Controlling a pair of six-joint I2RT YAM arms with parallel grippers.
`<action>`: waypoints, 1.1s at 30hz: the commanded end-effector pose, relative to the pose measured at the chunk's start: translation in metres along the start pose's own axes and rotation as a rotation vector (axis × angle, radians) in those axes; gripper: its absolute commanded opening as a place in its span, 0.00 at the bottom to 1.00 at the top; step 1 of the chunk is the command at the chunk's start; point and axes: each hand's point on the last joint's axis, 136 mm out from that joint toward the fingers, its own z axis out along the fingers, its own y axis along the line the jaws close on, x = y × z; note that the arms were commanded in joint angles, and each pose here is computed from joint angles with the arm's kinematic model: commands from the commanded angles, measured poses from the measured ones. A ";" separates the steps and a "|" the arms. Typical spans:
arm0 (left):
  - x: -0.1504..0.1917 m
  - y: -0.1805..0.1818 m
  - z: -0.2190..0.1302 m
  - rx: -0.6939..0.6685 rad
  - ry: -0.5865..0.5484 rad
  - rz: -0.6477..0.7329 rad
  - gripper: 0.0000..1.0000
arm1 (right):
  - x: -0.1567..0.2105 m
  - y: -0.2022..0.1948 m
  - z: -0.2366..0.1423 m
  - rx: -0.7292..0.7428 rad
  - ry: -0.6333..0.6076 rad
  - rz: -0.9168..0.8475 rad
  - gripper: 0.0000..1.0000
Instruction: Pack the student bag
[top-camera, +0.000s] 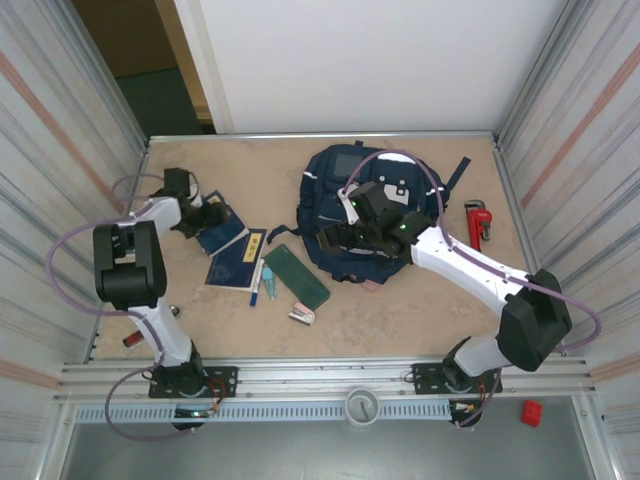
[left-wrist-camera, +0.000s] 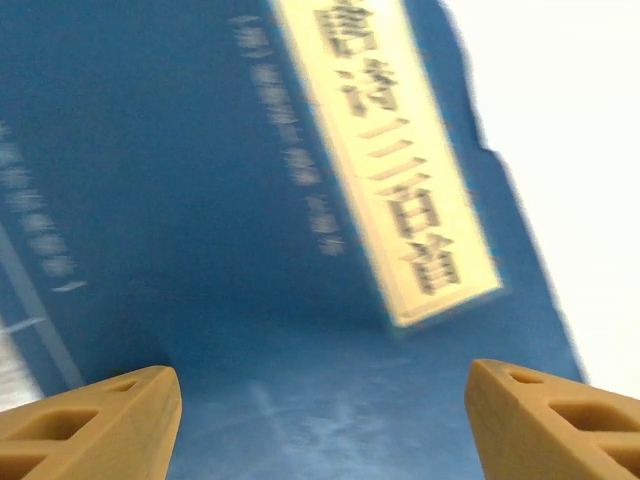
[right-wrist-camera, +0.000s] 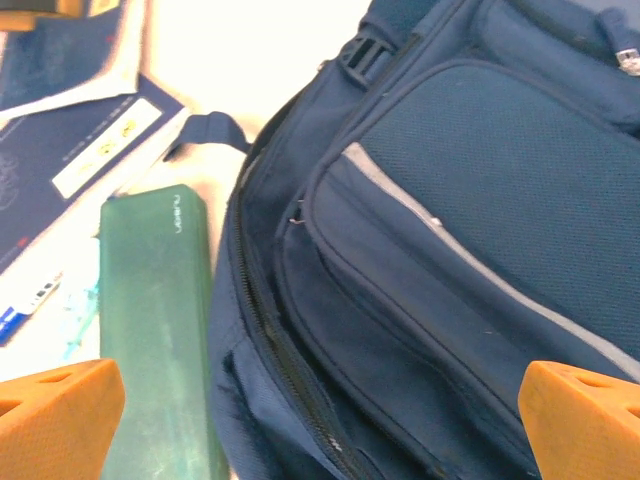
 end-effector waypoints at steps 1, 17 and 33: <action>0.005 -0.045 -0.010 0.085 0.020 0.163 0.76 | -0.017 0.026 0.004 -0.108 -0.020 0.045 1.00; -0.004 0.060 -0.006 -0.070 -0.043 -0.235 0.86 | -0.068 0.088 0.093 -0.289 -0.011 0.176 0.96; 0.015 0.013 0.006 0.061 0.028 -0.110 0.74 | -0.101 0.118 0.205 -0.340 -0.031 0.335 0.86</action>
